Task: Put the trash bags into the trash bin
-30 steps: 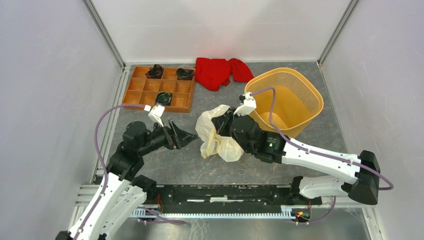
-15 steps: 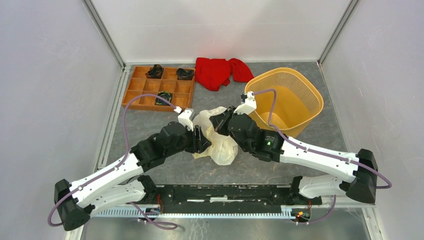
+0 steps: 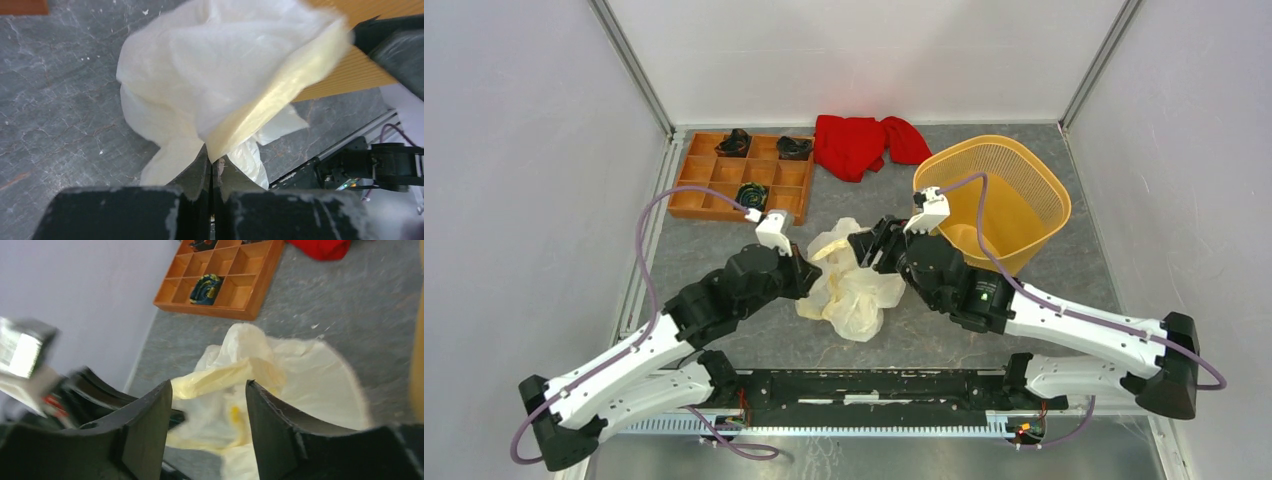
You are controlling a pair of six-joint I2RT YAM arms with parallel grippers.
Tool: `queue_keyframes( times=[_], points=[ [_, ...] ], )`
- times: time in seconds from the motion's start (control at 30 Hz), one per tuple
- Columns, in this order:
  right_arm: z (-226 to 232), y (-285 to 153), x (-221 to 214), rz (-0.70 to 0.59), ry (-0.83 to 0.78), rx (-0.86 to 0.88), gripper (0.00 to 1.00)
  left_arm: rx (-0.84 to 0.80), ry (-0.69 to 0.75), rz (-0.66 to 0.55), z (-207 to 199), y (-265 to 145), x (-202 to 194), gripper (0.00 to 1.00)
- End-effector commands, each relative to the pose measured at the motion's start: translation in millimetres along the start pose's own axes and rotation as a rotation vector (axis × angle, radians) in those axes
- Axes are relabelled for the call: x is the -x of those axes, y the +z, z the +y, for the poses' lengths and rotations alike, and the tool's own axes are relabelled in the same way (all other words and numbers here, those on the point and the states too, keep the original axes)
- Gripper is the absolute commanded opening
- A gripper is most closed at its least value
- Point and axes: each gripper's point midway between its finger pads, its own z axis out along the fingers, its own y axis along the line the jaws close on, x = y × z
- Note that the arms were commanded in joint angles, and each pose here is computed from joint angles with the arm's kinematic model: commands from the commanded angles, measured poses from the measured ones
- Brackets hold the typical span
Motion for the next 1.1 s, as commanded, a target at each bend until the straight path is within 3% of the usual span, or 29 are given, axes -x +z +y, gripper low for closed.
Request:
queue_keyframes(
  times=[0.0,0.17,0.33,0.4,0.63,0.83,1.07],
  points=[
    [15,-20,24,-0.061,-0.376,0.184,0.68,-0.042,0.016,-0.071,-10,-32,30,0.02],
    [33,-49,15,-0.024,-0.601,0.423,0.94,-0.056,0.015,-0.077,-12,-55,41,0.02],
    [63,-72,-41,0.167,-0.703,0.741,0.98,-0.069,0.02,-0.117,-16,-70,57,0.02],
    [67,-72,-69,0.266,-0.717,0.771,0.98,-0.053,0.025,-0.118,-13,-72,59,0.02],
    [6,-33,-102,0.378,-0.883,0.348,0.98,-0.018,-0.081,-0.172,10,-77,45,0.02],
    [-78,-12,-82,0.312,-1.027,-0.105,0.98,0.018,-0.162,-0.243,33,-86,38,0.02],
    [-155,-7,-50,0.267,-1.088,-0.436,0.96,-0.019,-0.16,-0.305,33,-101,47,0.02]
  ],
)
